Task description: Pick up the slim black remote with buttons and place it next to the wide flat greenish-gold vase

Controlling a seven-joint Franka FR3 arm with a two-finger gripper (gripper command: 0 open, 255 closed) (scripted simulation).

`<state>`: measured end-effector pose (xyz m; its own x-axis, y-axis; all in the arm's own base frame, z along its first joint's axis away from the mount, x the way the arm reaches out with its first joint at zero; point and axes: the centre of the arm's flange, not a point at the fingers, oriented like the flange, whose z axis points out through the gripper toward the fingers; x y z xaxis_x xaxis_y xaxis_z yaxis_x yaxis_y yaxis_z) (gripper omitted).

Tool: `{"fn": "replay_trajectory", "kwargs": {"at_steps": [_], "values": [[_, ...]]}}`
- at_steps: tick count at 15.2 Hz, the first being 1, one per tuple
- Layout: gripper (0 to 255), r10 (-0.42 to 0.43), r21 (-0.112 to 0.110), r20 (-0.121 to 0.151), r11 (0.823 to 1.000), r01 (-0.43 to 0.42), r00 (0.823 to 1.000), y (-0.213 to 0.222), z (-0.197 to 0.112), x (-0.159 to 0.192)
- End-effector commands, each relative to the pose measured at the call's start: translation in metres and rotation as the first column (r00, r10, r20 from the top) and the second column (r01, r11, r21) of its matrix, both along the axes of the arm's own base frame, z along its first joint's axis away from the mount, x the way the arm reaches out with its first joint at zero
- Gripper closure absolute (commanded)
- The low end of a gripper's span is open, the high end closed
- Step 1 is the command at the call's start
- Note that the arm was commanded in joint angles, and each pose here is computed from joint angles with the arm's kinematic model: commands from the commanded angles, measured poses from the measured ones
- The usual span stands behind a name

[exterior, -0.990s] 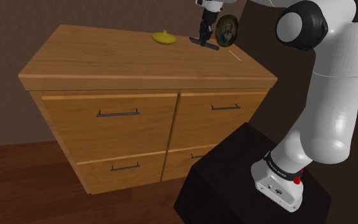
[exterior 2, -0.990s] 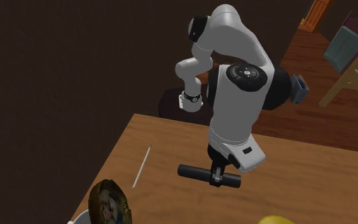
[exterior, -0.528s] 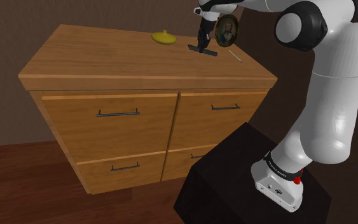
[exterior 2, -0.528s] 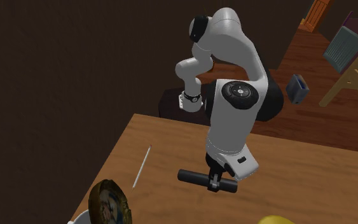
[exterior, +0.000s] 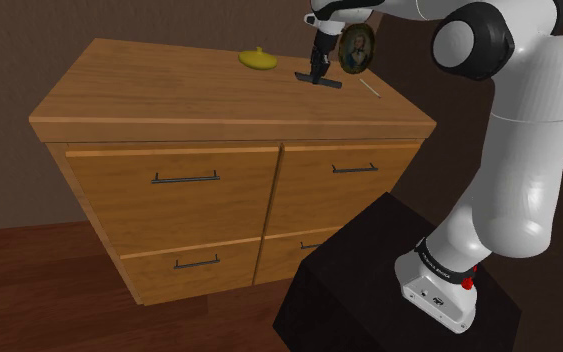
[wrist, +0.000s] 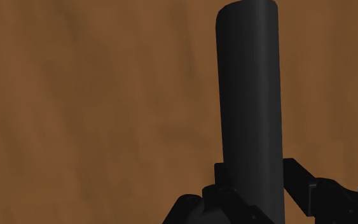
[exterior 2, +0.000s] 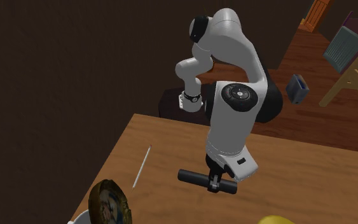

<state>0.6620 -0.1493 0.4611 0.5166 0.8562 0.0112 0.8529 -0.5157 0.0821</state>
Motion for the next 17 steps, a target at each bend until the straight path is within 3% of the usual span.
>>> {"fn": "replay_trajectory", "kwargs": {"at_steps": [1,6,10,17], "values": [[0,-0.001,0.000,-0.001,1.000,0.001,1.000,0.000,-0.001,0.000],[0,-0.001,0.000,-0.001,1.000,0.001,1.000,0.000,0.000,0.000],[0,-0.001,0.000,-0.001,1.000,0.001,1.000,0.001,0.049,-0.004],[0,-0.001,0.000,-0.001,1.000,0.001,1.000,0.001,0.049,-0.004]]}}
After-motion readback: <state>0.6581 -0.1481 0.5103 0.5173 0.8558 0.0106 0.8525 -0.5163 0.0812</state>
